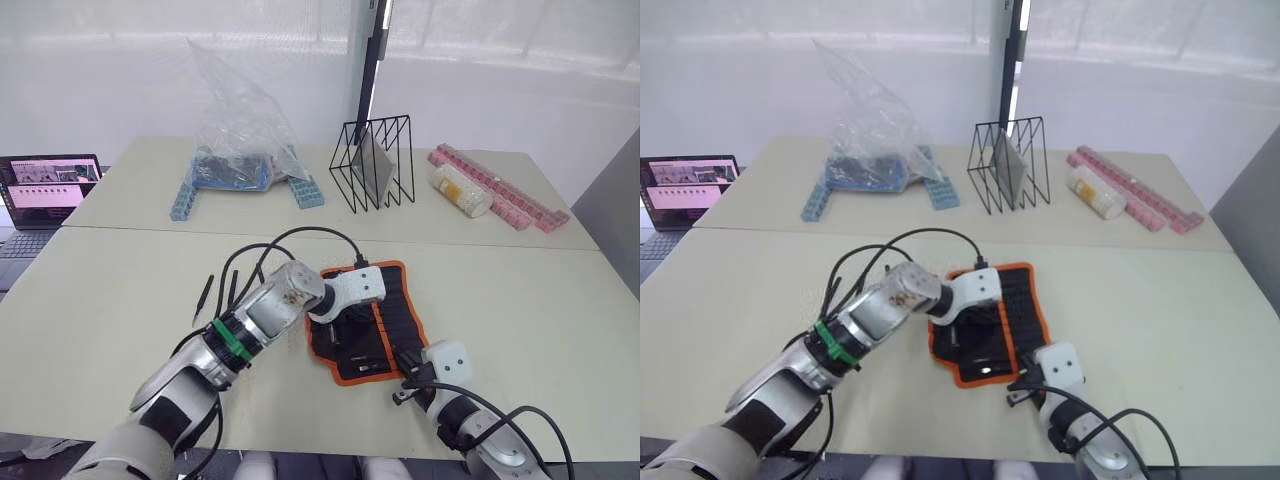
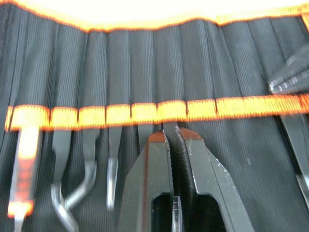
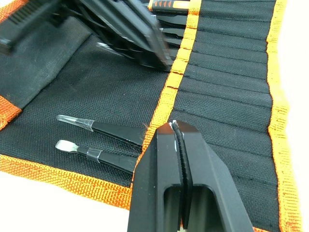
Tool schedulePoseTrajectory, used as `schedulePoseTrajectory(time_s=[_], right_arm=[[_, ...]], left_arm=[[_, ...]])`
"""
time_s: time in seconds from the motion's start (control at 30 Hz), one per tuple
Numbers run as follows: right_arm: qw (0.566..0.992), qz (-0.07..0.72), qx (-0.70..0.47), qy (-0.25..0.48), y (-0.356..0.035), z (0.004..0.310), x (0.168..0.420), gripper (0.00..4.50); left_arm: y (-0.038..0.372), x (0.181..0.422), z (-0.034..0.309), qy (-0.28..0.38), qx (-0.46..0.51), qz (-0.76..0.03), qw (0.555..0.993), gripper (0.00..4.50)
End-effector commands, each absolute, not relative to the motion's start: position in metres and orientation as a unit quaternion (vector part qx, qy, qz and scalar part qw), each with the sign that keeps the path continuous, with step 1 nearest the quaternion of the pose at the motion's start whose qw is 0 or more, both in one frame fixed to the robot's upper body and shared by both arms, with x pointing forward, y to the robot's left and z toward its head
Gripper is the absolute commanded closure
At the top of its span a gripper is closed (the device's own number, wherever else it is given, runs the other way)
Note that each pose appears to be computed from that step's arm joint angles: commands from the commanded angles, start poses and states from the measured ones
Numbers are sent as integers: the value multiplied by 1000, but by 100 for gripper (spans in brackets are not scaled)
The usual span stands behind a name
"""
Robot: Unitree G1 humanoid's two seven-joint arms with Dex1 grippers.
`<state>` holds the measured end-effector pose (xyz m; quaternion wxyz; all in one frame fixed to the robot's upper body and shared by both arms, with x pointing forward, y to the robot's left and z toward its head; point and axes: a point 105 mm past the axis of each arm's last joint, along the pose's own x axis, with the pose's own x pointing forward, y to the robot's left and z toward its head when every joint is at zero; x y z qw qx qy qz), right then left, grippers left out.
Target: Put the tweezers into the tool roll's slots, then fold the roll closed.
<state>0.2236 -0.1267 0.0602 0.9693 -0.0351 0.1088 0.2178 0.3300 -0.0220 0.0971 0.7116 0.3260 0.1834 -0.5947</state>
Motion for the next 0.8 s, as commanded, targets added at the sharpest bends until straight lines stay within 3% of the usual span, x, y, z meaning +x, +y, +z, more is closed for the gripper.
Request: schedulePoseTrajectory(time_s=[0.03,0.2,0.53,0.8], right_arm=[[967,224,-34,119,-123,57,219,450],[967,222,-35,120,-124,57,218,450],[967,218,-41,123,-127,55,225,450],[965,224,-48,126,-128,54,231,450]], left_arm=[[-23,337,92,179,350,-583,711,448],[-18,338,91,178,355,-582,710,448],[-2,329,125,152,350,-586,715,116],[31,319,164,133,287,-575,755,116]])
